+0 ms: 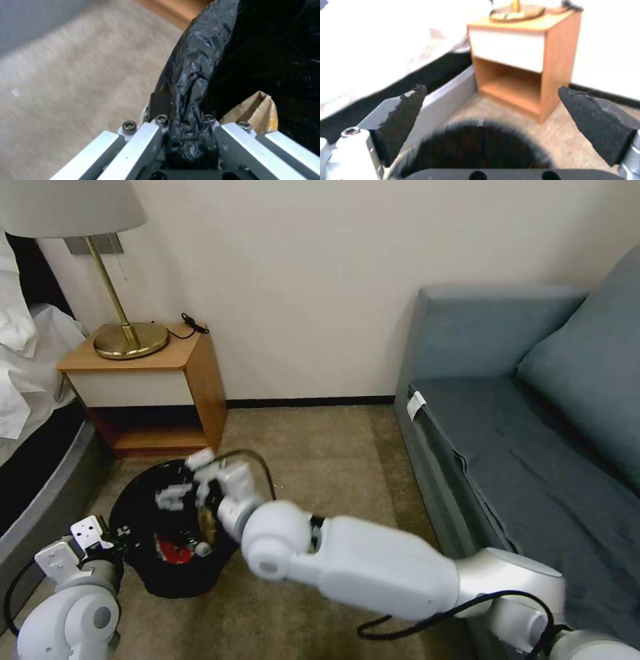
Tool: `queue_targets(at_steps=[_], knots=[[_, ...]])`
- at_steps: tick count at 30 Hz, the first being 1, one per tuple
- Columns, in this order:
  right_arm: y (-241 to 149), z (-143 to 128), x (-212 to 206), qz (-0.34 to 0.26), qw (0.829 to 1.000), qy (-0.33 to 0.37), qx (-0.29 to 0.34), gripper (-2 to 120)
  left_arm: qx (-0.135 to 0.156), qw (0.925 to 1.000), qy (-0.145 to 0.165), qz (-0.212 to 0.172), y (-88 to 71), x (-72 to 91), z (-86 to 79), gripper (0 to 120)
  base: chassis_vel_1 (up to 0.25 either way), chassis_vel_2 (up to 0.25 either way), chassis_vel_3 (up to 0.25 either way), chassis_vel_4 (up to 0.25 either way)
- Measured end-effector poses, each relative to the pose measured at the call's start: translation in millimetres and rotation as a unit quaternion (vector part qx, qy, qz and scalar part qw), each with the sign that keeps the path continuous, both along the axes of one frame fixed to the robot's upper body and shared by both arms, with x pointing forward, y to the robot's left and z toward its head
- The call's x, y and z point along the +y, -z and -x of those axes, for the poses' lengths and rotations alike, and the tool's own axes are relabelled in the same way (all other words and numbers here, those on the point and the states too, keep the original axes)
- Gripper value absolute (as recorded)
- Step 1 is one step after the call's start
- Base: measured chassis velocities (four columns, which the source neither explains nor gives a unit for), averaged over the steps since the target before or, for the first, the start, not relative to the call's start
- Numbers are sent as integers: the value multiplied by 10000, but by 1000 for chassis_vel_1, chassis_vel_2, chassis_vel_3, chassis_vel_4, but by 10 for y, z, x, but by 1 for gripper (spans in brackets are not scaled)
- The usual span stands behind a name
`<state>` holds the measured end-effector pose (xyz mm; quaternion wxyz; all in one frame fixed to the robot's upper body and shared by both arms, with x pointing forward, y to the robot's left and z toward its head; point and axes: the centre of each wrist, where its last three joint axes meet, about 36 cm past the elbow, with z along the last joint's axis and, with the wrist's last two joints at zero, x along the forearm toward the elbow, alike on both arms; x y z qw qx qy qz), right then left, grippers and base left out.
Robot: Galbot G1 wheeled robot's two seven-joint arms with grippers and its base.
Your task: Pick up the trash bin, then pick up the garbage on the floor and place it into the trash bin.
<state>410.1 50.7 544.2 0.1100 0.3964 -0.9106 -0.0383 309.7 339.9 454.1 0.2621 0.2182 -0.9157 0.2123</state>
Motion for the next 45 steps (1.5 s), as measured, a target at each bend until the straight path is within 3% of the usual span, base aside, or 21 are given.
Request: queue_targets(at_steps=[2, 12, 20, 27, 30, 32, 34, 37, 39, 40, 43, 45], knots=[[-73, -24, -121, -65, 9999, 70, -80, 100, 142, 9996, -56, 251, 72, 19, -25, 3, 0, 0, 0, 0], [37, 9, -263, -77, 9998, 199, 10, 100, 666, 9962, -237, 501, 356, 143, -113, 3, 0, 0, 0, 0], [118, 24, -281, -65, 9997, 248, 64, 100, 746, 9944, -220, 717, 497, 194, -129, 3, 0, 0, 0, 0], [162, 25, -311, -55, 9995, 289, 103, 100, 692, 9949, -175, 707, 499, 200, -134, 8, 0, 0, 0, 0], [183, 26, -324, -58, 9994, 312, 139, 100, 579, 9970, -130, 507, 460, 198, -116, 22, 0, 0, 0, 0], [185, 26, -326, -59, 9994, 315, 143, 100, 544, 9974, -120, 455, 450, 197, -112, 24, 0, 0, 0, 0], [191, 23, -335, -63, 9993, 334, 153, 100, 337, 9991, -52, 248, 380, 195, -83, 38, 0, 0, 0, 0], [200, 21, -341, -58, 9993, 342, 161, 100, 244, 9997, 3, 69, 340, 192, -55, 45, 0, 0, 0, 0], [204, 16, -347, -62, 9992, 354, 167, 100, 163, 9998, 22, -70, 309, 188, -32, 56, 0, 0, 0, 0], [204, 16, -347, -62, 9992, 354, 167, 100, 163, 9998, 22, -70, 309, 188, -32, 56, 0, 0, 0, 0], [202, -1, -369, -97, 9990, 404, 173, 100, -63, 9995, 60, -302, 259, 184, 1, 65, 0, 0, 0, 0], [177, -66, -458, -221, 9982, 546, 138, 100, -563, 9950, 190, -806, 206, 179, 50, 77, 0, 0, 0, 0]])
